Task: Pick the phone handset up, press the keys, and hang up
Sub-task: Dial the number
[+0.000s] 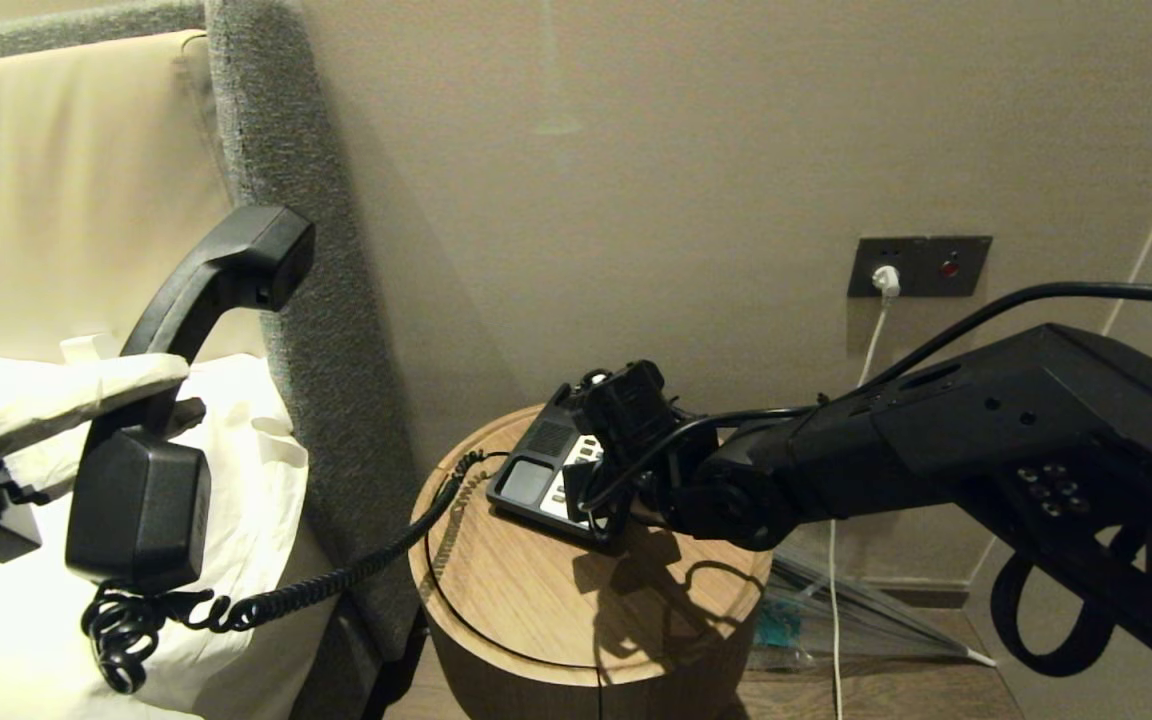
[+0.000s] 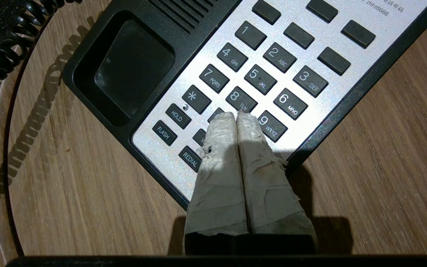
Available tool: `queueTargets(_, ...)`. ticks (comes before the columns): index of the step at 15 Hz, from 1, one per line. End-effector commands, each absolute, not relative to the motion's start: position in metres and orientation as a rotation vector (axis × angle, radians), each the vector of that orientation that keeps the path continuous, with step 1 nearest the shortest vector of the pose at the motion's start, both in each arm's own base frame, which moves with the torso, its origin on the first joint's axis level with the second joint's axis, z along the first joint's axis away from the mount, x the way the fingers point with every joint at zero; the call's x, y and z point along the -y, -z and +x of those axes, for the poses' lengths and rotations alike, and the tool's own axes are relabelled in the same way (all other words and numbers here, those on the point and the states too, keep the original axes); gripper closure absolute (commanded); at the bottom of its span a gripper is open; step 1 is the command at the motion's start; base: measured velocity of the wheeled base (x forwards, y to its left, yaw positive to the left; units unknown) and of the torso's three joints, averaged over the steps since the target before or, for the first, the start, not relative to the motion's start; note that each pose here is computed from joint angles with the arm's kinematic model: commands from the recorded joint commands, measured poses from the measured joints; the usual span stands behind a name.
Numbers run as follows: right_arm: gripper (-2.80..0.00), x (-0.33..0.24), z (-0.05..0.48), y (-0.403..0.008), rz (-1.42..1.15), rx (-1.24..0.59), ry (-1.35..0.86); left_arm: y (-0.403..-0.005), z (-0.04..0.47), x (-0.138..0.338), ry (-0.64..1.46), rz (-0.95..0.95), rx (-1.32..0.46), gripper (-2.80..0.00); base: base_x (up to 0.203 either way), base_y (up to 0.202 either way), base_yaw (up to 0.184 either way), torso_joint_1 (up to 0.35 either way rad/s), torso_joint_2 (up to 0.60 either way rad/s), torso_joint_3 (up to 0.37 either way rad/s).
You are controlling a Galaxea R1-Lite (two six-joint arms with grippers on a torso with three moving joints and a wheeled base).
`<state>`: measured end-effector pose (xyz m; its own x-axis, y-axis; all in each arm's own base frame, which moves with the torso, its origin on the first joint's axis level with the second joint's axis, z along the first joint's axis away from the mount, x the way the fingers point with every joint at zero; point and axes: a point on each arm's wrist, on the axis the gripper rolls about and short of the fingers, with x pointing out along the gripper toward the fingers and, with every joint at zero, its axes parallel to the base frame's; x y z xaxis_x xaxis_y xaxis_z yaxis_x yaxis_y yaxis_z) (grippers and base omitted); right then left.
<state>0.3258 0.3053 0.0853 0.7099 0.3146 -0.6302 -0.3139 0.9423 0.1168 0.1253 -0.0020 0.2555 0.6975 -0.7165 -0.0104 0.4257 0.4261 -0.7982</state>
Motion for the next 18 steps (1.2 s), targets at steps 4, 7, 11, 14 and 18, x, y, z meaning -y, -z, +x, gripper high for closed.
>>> queueTargets(4, 0.00, -0.3062, 0.3263, -0.0794, -0.003, -0.711, -0.344, -0.2557, 0.1252, 0.0020, 0.740, -0.872, -0.380, 0.00, 0.000, 0.000, 0.000, 0.000, 0.00, 0.000)
queueTargets(7, 0.00, -0.3058, 0.3259, -0.0793, -0.004, -0.712, -0.344, -0.2557, 0.1252, 0.0020, 0.740, -0.872, -0.380, 0.00, 0.000, 0.000, 0.000, 0.000, 0.00, 0.000)
queueTargets(11, 0.00, -0.3064, 0.3255, -0.0786, -0.007, -0.712, -0.344, -0.2542, 0.1253, 0.0020, 0.739, -0.874, -0.383, 0.00, 0.000, 0.000, 0.000, 0.000, 0.00, 0.000)
queueTargets(14, 0.00, -0.3063, 0.3255, -0.0793, -0.007, -0.711, -0.345, -0.2542, 0.1253, 0.0020, 0.739, -0.874, -0.383, 0.00, 0.000, 0.000, 0.000, 0.000, 0.00, 0.000)
queueTargets(18, 0.00, -0.3071, 0.3253, -0.0810, -0.008, -0.706, -0.349, -0.2544, 0.1249, 0.0020, 0.739, -0.873, -0.382, 0.00, 0.000, 0.000, 0.000, 0.000, 0.00, 0.000)
